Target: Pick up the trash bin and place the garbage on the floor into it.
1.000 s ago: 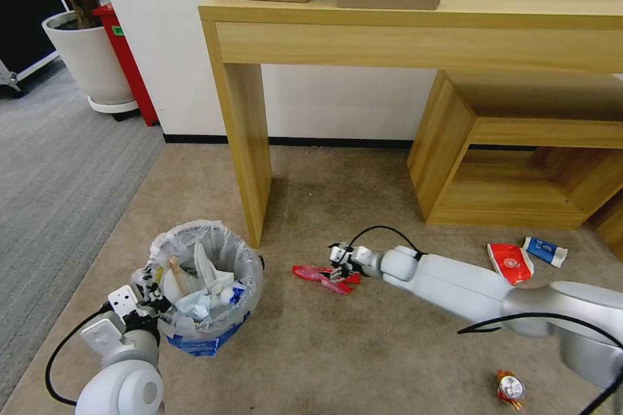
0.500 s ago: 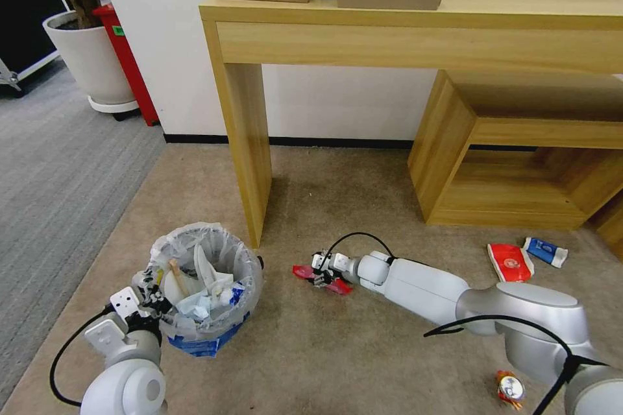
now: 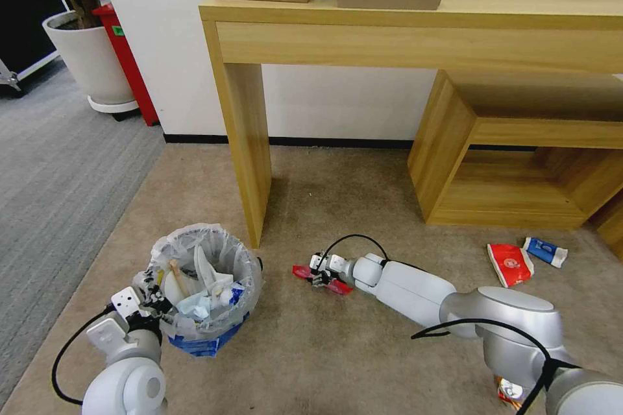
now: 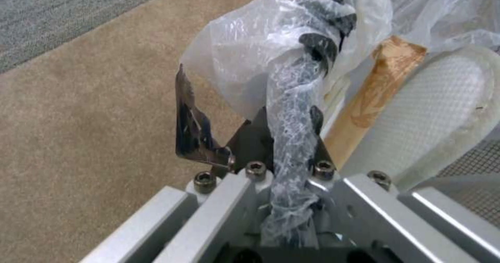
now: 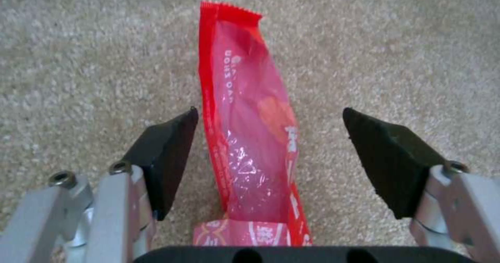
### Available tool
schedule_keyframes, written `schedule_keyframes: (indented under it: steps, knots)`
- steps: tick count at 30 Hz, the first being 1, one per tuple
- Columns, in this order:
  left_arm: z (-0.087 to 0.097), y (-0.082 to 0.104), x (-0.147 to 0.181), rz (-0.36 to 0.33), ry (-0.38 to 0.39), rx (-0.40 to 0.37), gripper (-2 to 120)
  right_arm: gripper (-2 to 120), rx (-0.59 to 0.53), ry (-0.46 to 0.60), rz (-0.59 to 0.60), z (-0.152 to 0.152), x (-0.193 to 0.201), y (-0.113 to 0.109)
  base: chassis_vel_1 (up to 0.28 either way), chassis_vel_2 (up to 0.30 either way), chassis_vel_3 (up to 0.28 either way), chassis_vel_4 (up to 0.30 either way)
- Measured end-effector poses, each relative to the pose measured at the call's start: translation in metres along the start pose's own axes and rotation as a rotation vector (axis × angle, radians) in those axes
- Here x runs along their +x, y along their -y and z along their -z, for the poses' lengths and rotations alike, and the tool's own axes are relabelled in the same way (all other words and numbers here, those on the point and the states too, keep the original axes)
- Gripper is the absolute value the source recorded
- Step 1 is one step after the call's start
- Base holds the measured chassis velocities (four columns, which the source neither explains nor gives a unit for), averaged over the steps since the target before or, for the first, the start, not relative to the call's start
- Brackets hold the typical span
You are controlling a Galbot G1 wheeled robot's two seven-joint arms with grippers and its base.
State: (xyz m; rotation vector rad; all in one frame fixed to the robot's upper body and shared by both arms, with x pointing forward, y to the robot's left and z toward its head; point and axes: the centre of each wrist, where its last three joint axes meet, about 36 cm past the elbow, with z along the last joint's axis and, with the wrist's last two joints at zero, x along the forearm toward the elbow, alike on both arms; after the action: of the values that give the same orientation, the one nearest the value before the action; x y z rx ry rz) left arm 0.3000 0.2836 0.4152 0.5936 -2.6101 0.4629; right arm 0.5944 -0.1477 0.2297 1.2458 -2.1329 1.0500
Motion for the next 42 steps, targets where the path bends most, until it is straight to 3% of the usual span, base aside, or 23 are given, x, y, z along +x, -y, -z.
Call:
schedule_keyframes:
  steps: [11, 18, 28, 30, 33, 42]
  knots:
    - [-0.001, 0.0, 0.0, 0.0, -0.001, 0.001, 0, 61, -0.011, -0.009, 0.0, -0.007, -0.008, -0.017, 0.0, 0.0, 0.0, 0.0]
    - [-0.003, 0.001, 0.0, 0.001, -0.002, 0.004, 0, 34, -0.016, -0.007, 0.0, -0.01, -0.011, -0.025, 0.0, 0.0, 0.0, 0.0]
    - [-0.004, 0.0, 0.0, 0.004, 0.001, 0.005, 0, 15, -0.016, 0.003, -0.008, -0.013, -0.013, -0.026, 0.0, 0.0, 0.0, 0.0]
    - [-0.005, 0.001, -0.001, 0.003, 0.0, 0.007, 0, 5, -0.019, 0.008, -0.009, -0.013, -0.013, -0.026, 0.0, 0.0, 0.0, 0.0]
    - [-0.005, 0.002, -0.001, 0.001, 0.0, 0.008, 0, 0, -0.028, 0.013, -0.011, -0.015, -0.012, -0.027, 0.0, 0.0, 0.0, 0.0]
    - [-0.008, 0.003, -0.005, 0.002, -0.005, 0.008, 0, 0, -0.097, 0.082, -0.026, -0.014, 0.002, -0.027, 0.0, 0.0, 0.0, 0.0]
